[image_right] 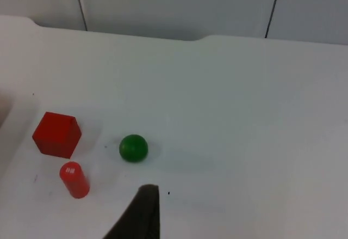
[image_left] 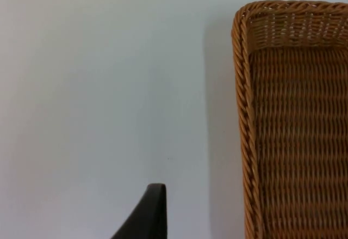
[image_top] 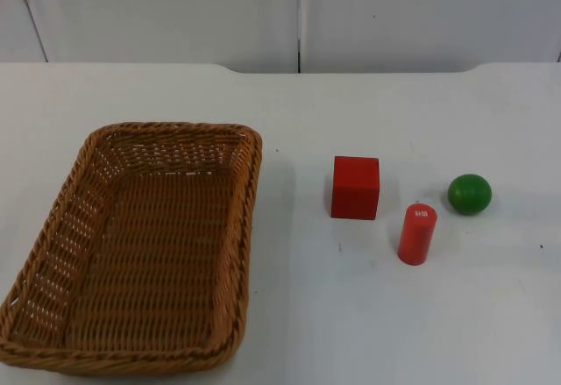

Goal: Pick up the basket with the left hand and place the object to the left of the red cylinder into the basket with the right hand.

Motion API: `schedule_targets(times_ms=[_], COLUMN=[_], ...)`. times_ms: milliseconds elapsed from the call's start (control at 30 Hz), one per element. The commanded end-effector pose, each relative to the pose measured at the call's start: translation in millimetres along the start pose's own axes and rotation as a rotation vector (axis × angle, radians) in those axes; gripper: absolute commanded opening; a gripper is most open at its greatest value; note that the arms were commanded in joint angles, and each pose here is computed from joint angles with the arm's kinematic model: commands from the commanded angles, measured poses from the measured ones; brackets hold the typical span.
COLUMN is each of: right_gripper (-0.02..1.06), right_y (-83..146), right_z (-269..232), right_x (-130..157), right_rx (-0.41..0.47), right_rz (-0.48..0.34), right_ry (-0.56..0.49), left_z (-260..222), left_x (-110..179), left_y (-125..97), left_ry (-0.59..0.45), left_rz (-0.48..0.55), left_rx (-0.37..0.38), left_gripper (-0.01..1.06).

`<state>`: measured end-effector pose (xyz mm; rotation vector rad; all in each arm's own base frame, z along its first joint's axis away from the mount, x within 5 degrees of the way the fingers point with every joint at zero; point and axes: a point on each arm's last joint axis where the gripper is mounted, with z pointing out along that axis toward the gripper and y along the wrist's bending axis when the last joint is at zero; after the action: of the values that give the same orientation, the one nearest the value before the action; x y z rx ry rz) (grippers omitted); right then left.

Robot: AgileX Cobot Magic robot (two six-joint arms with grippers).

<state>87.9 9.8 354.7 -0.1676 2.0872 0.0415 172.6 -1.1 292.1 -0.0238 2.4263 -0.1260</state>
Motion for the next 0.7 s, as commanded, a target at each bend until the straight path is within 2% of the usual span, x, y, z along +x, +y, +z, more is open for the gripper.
schedule_targets(times_ms=[0, 133, 467, 667], right_gripper=[1.05, 1.05, 1.05, 1.05], right_y=[-2, -3, -7, -8], right_z=[7, 19, 30, 35], right_x=[-13, -30, -80, -97], right_rx=[0.008, 0.007, 0.009, 0.010], right_rz=[-0.001, 0.000, -0.016, -0.028], right_ry=[-0.011, 0.007, -0.021, -0.032], left_z=[0, 6, 67, 98], left_x=[-2, -4, -6, -8], left_y=[-2, -2, 2, 3], left_ry=[-0.001, 0.007, 0.168, 0.226], left_rz=[0.000, -0.003, -0.007, 0.005], left_rx=[0.022, 0.028, 0.072, 0.099], left_gripper=[1.05, 1.05, 1.05, 1.05])
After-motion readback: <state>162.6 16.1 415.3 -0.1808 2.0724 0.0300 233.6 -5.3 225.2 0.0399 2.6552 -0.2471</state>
